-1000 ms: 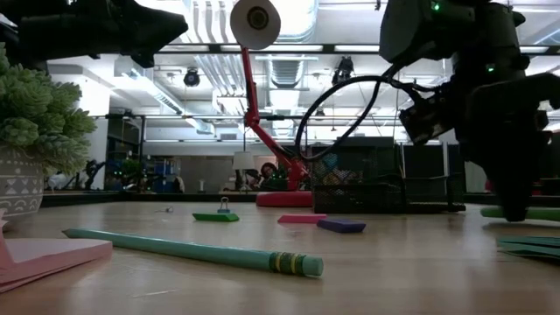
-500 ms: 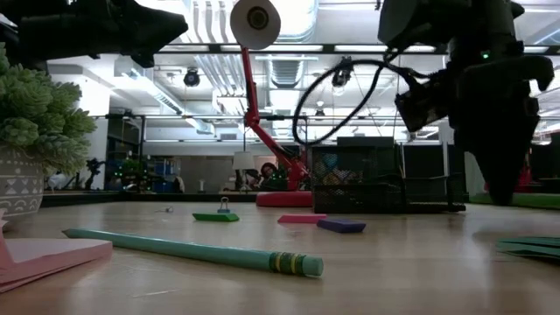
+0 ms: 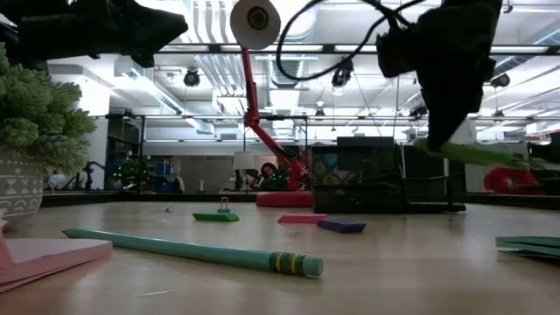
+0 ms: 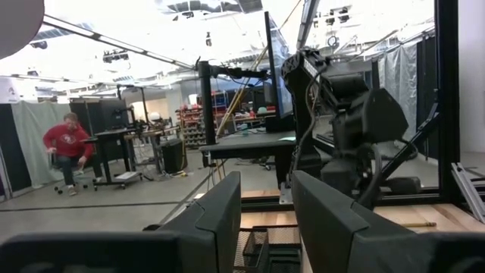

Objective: Pick and place office supplies into organizer
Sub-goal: Put the scissors into the left compartment of the desk organizer

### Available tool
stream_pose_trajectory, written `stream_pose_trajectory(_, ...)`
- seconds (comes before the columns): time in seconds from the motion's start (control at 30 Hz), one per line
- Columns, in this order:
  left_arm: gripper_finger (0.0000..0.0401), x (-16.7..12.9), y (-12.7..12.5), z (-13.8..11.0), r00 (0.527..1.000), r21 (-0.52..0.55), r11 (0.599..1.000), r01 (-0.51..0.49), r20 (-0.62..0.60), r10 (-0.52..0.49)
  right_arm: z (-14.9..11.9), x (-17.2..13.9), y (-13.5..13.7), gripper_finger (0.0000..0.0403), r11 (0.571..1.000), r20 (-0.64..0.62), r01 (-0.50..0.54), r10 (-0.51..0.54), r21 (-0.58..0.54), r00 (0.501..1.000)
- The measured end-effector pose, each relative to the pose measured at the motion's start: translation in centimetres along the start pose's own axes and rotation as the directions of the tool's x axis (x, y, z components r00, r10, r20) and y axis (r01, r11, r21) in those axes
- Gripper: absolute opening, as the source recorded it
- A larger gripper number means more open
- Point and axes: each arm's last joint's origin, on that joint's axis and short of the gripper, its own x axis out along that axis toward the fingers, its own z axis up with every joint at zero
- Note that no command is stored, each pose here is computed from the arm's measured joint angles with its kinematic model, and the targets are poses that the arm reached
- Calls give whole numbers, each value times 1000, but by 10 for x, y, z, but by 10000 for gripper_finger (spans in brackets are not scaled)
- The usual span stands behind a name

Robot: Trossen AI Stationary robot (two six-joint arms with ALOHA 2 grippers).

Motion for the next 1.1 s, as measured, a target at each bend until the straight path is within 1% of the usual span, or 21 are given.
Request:
stream_pose_trajectory(0.27,107,0,0,0,1000,0,1000,0,0,0,7,-15,0,13,999,132,52,-49,-16,990)
stream_pose_trajectory(0.53,107,0,0,0,1000,-1,1000,0,0,0,9,-19,-3,13,995,201,103,-100,-2,974)
stream_pose_trajectory(0.83,107,0,0,0,1000,-1,1000,0,0,0,11,-24,-6,13,982,304,187,-185,21,935)
stream_pose_trajectory(1.1,107,0,0,0,1000,-1,1000,0,-1,0,12,-31,-9,13,974,367,224,-223,39,903)
